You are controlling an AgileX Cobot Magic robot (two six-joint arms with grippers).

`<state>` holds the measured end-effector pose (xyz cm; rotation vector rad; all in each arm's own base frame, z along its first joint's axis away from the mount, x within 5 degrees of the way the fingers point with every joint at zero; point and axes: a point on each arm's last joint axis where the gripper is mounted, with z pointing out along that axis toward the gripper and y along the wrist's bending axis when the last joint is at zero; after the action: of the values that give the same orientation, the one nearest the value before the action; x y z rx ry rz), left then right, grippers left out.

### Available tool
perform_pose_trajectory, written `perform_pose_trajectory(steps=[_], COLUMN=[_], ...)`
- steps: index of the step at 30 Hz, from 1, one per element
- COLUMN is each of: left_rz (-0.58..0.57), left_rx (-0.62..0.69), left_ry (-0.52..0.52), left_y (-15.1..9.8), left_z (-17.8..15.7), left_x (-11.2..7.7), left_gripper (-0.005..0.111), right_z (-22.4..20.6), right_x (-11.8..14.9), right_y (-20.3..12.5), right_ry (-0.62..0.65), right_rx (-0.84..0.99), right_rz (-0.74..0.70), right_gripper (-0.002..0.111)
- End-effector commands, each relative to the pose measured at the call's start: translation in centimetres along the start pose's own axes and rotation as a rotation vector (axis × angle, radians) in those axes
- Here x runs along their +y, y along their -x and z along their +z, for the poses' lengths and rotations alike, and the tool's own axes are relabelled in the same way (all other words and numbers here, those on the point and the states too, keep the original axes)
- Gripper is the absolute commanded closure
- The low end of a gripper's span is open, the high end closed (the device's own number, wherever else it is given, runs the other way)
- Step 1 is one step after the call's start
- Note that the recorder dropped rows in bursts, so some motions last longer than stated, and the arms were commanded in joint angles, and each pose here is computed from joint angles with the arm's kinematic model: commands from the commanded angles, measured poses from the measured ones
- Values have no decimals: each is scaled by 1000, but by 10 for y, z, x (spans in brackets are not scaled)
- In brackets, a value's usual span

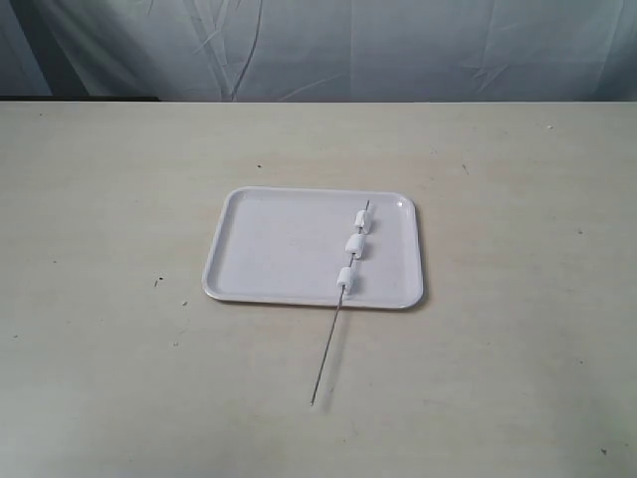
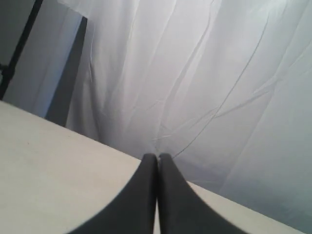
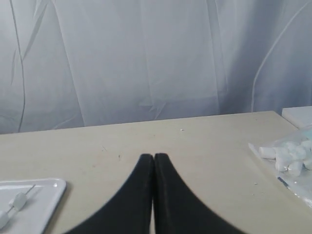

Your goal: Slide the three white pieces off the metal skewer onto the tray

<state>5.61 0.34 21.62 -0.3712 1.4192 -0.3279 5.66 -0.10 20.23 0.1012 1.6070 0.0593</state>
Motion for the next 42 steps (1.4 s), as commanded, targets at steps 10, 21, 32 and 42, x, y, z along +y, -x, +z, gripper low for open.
perform_pose_trajectory(steps=[10,21,32,42], left_rz=[-132,174,77,-142], left_rx=[151,587,1122,1175], left_ry=[-158,-287,-385,-562], left_y=[11,46,-2,-37], left_z=[-5,38,110,141], left_x=[-23,-69,-78,-87], left_gripper=[107,107,107,81], right_z=[0,0,-1,-8], right_x=[2,3,12,37], right_y=[2,3,-9,47], right_ry=[22,34,102,348], right_rx=[-31,-30,121,76], right_rz=[221,328,536,350], right_gripper=[109,109,109,109])
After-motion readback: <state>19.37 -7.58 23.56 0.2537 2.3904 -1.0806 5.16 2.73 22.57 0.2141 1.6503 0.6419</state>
